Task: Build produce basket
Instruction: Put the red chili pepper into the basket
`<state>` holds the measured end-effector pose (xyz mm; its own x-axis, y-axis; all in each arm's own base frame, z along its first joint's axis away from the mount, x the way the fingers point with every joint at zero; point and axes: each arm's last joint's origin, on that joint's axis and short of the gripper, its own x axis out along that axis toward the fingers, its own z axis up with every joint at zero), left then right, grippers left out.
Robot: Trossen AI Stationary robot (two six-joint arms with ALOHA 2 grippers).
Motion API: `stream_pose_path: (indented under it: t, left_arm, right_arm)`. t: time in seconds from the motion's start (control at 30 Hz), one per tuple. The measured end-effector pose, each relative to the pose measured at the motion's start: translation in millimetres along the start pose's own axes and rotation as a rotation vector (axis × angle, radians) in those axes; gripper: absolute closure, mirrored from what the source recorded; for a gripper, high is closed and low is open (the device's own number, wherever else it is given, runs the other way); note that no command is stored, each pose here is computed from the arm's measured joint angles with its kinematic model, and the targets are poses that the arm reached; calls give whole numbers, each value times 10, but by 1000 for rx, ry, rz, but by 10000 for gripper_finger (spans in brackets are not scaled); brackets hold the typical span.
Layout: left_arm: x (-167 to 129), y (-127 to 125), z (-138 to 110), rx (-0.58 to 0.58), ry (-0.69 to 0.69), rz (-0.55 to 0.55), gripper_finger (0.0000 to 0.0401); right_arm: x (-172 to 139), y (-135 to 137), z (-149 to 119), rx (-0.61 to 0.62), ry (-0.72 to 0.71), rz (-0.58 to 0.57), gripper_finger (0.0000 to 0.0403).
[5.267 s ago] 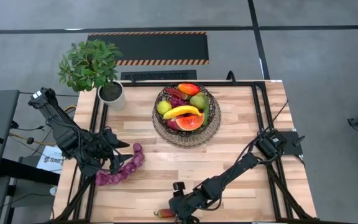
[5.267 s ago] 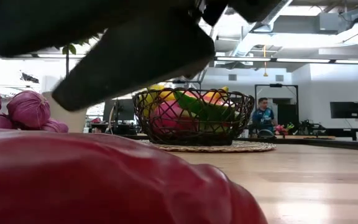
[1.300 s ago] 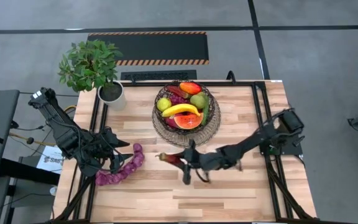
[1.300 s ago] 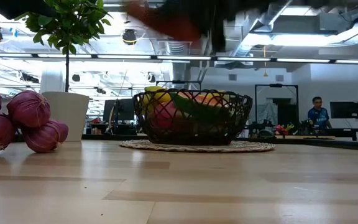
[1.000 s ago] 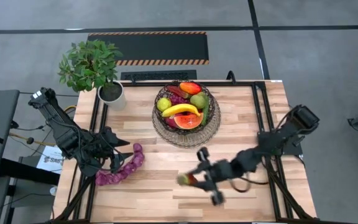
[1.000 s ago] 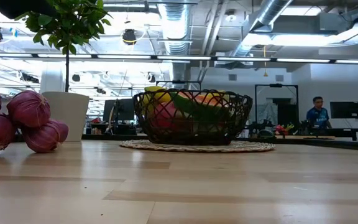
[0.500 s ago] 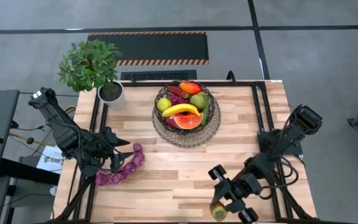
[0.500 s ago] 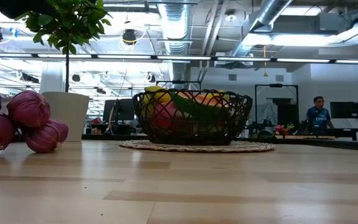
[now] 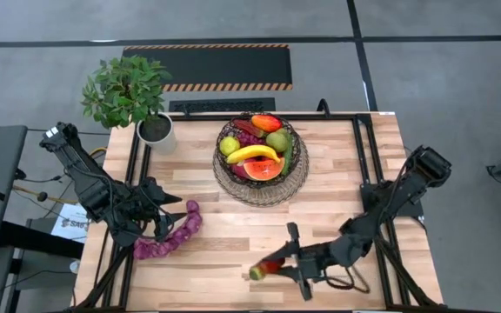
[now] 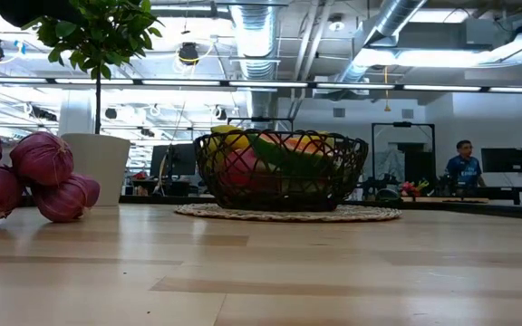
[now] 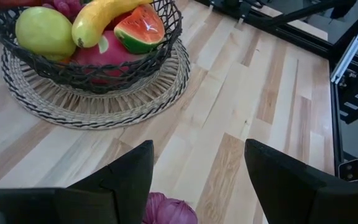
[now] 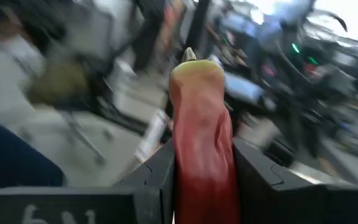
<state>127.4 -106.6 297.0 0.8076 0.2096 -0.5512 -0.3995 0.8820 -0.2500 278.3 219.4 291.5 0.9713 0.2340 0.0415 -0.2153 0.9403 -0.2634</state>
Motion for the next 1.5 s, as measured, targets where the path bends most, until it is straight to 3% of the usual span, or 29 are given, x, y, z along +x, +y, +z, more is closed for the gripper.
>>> stream_pose_path:
  t: [0.3,0.47,0.53,0.63,0.73,0.83,0.93,1.13,1.23,1.4,1.5]
  left_arm:
    - [0,0,0,0,0,0,164]
    - [0,0,0,0,0,0,164]
    - [-1,0,0,-1,0,0,164]
    - [0,1,0,-4,0,0,164]
    - [0,0,0,-4,0,0,164]
    - [0,0,0,-4,0,0,164]
    - [0,1,0,-5,1,0,164]
    - [0,0,-1,-5,3,-1,164]
    - [0,0,-2,-10,9,-4,164]
    - [0,0,-2,-17,10,-4,164]
    - [0,0,-3,-16,10,-4,164]
  right_arm:
    - [23,-72,-22,-338,376,-213,263]
    - [1,-176,5,-432,479,-489,265]
    - [-8,-249,17,-436,512,-661,263]
    - [-12,-435,87,-298,505,-1026,263]
    - [6,-632,96,-148,433,-1115,264]
    - [16,-913,124,83,295,-1245,265]
    - [-4,-1218,91,210,206,-1358,263]
    - [14,-1690,-69,346,96,-1492,258]
    - [13,-1828,-233,367,113,-1489,259]
    - [-96,-1980,-558,495,194,-1466,259]
    - [-243,-2027,-751,604,253,-1519,250]
